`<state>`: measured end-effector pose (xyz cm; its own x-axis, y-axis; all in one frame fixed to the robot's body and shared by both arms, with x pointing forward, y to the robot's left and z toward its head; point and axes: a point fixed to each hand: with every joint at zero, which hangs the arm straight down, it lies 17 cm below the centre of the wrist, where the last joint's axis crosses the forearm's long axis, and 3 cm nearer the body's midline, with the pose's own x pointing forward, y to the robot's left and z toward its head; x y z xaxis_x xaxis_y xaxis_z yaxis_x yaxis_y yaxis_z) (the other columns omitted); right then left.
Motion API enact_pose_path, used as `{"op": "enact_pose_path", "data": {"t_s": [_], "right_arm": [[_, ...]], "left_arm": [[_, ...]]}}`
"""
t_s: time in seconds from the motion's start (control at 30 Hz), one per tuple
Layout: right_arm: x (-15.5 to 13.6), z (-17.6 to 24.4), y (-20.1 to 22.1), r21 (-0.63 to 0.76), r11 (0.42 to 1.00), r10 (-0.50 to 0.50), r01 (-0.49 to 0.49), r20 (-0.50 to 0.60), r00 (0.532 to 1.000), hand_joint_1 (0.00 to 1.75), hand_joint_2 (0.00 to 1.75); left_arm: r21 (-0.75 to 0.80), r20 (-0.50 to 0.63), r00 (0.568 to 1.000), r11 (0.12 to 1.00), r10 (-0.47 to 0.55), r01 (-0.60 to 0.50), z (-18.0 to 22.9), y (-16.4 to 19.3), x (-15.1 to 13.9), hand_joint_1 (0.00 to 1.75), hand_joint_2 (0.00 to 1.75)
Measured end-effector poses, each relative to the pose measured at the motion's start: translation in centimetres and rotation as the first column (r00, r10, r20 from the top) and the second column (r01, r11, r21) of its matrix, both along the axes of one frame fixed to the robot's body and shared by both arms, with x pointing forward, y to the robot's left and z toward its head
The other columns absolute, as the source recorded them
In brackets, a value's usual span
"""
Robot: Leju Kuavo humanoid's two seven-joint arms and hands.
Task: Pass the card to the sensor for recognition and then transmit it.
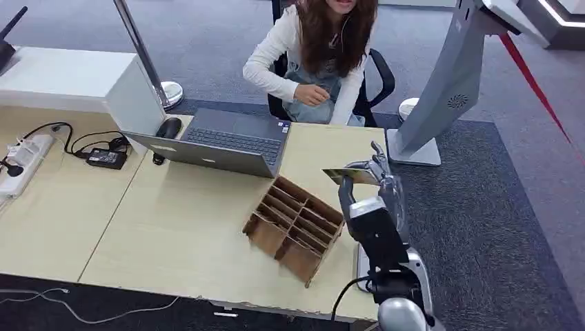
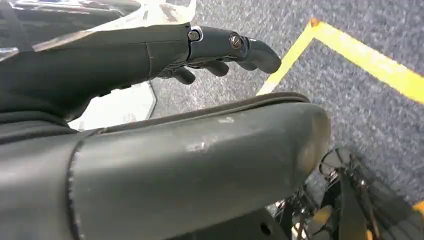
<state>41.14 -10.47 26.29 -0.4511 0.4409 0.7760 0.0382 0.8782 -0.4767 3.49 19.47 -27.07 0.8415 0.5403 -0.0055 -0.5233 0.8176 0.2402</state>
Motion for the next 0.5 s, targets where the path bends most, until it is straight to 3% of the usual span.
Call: {"op": "enact_pose_path", "data": {"t_s": [0.17, 0.5], "right_arm": [[-2.9, -0.1, -1.8, 0.002, 0.999, -0.041, 0.041, 0.031, 0.999, 1.75, 1.75], [-4.1, -3.9, -6.9, 0.163, 0.977, -0.123, 0.136, -0.093, 0.988, 1.75, 1.75]], "left_arm": [[0.002, -0.032, 0.999, 1.0, 0.004, -0.004, 0.0, 0.0, -0.5, 0.0, 0.0], [-0.037, -0.054, 0.998, 0.999, -0.035, 0.033, 0.1, -0.8, -0.5, 0.0, 0.0]]}}
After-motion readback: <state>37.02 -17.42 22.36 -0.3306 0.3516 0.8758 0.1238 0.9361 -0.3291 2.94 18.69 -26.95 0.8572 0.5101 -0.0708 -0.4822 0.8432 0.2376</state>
